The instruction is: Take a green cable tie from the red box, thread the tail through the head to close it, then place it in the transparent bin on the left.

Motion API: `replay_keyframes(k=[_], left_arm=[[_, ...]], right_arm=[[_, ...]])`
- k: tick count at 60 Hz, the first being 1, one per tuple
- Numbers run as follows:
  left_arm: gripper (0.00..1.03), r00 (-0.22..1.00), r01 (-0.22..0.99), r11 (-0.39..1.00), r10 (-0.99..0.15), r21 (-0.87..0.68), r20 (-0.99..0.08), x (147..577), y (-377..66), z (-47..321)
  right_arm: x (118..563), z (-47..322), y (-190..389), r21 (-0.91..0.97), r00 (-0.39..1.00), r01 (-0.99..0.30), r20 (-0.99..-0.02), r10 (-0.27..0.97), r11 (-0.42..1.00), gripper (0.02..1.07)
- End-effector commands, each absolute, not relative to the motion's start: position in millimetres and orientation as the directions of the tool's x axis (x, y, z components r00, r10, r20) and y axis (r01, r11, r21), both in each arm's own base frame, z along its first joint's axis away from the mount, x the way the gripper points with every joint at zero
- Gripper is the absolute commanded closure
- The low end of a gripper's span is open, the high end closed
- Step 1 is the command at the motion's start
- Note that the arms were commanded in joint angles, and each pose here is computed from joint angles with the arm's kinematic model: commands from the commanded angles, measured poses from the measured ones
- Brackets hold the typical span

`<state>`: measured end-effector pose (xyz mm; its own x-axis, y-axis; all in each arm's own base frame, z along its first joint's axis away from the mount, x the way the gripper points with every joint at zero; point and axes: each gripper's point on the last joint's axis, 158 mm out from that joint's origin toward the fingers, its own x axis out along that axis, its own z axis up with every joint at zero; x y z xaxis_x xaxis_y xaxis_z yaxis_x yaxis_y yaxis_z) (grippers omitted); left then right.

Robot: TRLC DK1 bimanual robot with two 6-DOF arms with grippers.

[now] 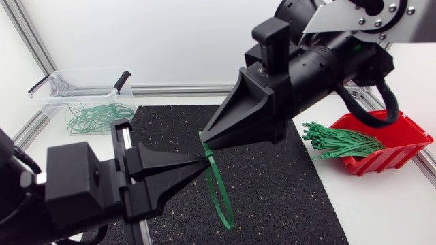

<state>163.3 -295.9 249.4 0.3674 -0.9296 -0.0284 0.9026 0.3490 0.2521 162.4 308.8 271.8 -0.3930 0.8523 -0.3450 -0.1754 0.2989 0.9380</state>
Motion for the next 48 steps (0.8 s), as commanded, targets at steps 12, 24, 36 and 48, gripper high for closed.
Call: replay_keyframes(k=[12,24,36,48], left_arm=[[1.00,0.375,0.883,0.347,-0.926,0.317,-0.030,164.0,-295.6,240.7],[1.00,0.378,0.877,0.349,-0.925,0.330,-0.027,164.7,-294.9,242.4],[1.00,0.379,0.874,0.348,-0.925,0.339,-0.030,165.3,-294.8,242.8],[1.00,0.376,0.872,0.340,-0.926,0.351,-0.037,164.6,-295.6,240.7]], right_arm=[[162.5,266.7,310.1,0.931,-0.426,-0.285,-0.337,0.840,0.229,0.78],[163.3,270.9,312.9,0.925,-0.427,-0.318,-0.334,0.840,0.206,0.89],[164.1,273.0,314.6,0.923,-0.427,-0.332,-0.332,0.841,0.196,1.00],[162.1,268.5,315.0,0.924,-0.436,-0.325,-0.334,0.836,0.199,1.01]])
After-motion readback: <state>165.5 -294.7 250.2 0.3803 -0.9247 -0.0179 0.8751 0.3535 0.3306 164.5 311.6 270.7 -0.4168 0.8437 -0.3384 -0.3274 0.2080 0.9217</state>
